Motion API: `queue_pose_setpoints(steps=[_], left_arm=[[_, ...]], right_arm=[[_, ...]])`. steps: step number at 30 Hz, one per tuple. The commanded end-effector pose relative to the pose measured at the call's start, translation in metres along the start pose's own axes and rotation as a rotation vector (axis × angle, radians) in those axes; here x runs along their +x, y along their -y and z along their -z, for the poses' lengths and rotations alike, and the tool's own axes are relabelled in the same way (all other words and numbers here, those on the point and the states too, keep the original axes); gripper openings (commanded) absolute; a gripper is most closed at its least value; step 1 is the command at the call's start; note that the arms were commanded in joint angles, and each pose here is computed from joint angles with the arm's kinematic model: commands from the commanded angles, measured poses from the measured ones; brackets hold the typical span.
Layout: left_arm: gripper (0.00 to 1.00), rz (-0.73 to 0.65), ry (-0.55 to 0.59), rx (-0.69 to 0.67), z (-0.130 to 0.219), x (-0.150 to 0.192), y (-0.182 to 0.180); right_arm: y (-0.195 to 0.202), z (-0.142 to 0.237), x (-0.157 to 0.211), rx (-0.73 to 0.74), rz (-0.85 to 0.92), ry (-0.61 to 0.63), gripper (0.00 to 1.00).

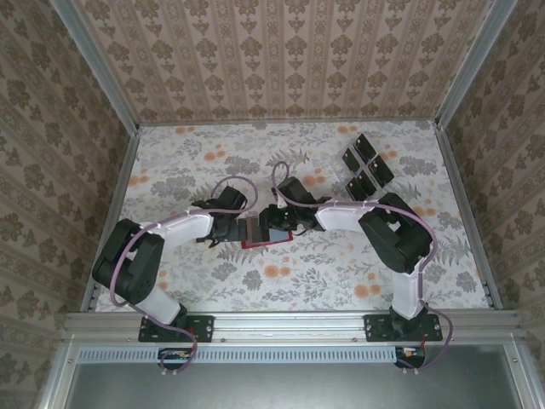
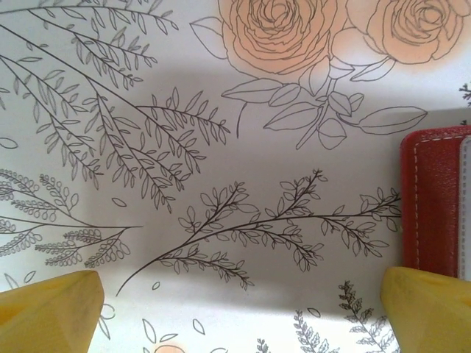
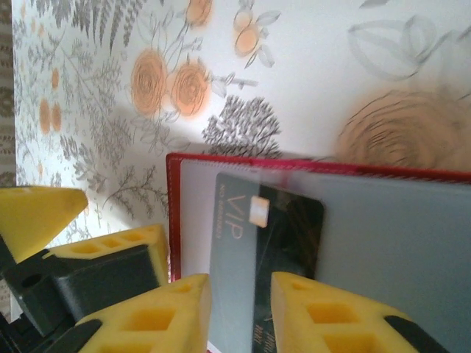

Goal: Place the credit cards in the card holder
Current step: Insert the credit card into the card slot.

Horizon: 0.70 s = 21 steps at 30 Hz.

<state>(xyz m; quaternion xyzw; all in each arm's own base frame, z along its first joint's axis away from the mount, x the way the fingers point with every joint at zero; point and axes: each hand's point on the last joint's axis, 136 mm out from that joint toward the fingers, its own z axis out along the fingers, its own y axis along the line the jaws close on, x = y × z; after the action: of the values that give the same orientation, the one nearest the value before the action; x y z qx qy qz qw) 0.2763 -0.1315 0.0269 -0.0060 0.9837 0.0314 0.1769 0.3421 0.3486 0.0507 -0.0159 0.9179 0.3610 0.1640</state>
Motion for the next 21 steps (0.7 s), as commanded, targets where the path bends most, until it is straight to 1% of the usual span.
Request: queue_pose_setpoints(steps=[1,5,11,21], left_arm=[[1.00,0.014,0.033,0.004,0.014,-0.009,-0.004],[1.00,0.020,0.037,0.004,0.015,-0.012,-0.006],[1.00,0.021,0.015,-0.008,0.006,-0.007,-0.007],[1.00,0.016,-0.002,-0.013,-0.005,-0.002,-0.006]], right_arm=[[0.013,0.013,-0.005,0.055,0.007,0.017,0.31],[0.016,0.008,-0.004,0.061,0.006,0.004,0.31],[0.017,-0.002,-0.003,0.051,-0.007,-0.015,0.31],[0.008,-0.014,0.004,0.026,-0.002,-0.047,0.26]])
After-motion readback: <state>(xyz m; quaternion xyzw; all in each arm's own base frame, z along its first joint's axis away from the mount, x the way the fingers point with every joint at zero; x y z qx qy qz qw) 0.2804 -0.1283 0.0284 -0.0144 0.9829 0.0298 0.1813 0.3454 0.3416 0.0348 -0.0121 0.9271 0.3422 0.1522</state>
